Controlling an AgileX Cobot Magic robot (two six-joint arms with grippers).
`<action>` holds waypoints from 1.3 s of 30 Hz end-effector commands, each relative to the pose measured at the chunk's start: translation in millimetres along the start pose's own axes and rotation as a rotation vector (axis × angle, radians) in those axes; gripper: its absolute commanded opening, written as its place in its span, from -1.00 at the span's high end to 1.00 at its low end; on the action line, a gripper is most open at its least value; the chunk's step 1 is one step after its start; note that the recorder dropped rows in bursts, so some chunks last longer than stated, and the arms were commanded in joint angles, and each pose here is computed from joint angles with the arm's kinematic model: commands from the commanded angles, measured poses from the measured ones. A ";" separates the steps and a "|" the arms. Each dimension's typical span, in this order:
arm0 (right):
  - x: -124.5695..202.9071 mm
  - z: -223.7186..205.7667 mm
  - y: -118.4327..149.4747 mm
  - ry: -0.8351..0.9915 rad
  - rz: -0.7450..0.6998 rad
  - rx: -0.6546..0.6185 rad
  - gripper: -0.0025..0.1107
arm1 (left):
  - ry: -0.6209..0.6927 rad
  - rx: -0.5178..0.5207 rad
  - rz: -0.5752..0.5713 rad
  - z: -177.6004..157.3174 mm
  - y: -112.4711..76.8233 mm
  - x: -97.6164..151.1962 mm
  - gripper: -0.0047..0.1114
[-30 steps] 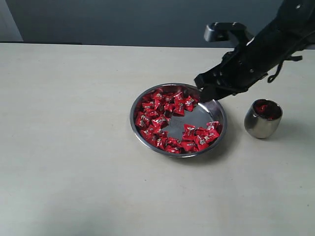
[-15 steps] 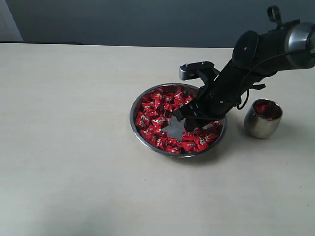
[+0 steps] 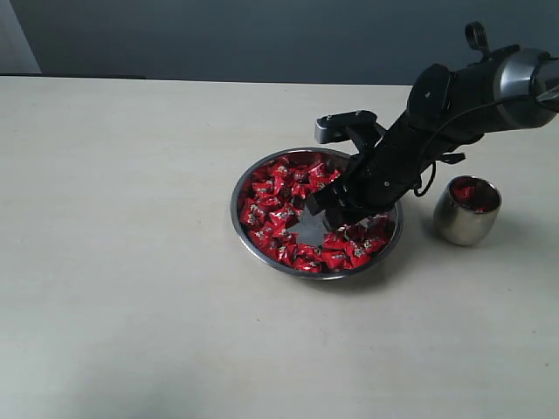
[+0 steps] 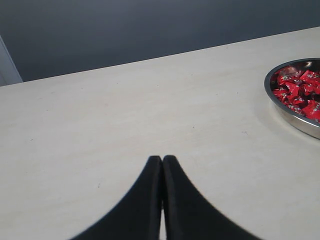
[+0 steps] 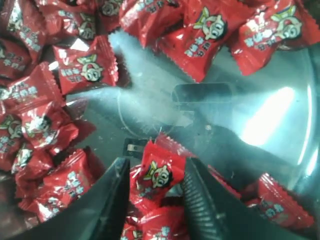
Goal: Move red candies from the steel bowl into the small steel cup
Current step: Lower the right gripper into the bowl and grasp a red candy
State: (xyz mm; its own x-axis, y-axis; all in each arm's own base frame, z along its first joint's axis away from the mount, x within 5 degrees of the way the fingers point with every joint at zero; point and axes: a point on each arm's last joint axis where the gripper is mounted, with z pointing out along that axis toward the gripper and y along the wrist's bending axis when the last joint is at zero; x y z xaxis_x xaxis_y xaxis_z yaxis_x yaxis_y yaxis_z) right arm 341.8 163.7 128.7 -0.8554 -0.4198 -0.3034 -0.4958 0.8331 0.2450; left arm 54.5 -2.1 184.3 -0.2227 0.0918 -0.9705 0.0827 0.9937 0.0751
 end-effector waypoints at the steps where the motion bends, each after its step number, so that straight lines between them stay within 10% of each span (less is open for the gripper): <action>1: -0.7 -0.6 0.3 0.003 -0.037 -0.001 0.18 | -0.011 0.003 -0.006 -0.4 -0.2 -1.0 0.91; 39: 3.3 -6.9 -5.2 0.055 -0.132 0.074 0.15 | -0.011 0.003 -0.006 -0.4 -0.2 -1.0 0.91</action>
State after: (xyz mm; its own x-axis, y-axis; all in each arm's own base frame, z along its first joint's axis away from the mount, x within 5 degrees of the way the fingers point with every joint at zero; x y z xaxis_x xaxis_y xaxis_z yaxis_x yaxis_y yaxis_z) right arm 341.1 155.8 128.3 -0.7961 -0.5364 -0.2803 -0.5866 0.7978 0.1395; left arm 54.5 -2.1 184.3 -0.2227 0.0918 -0.9705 0.0827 0.9937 0.0751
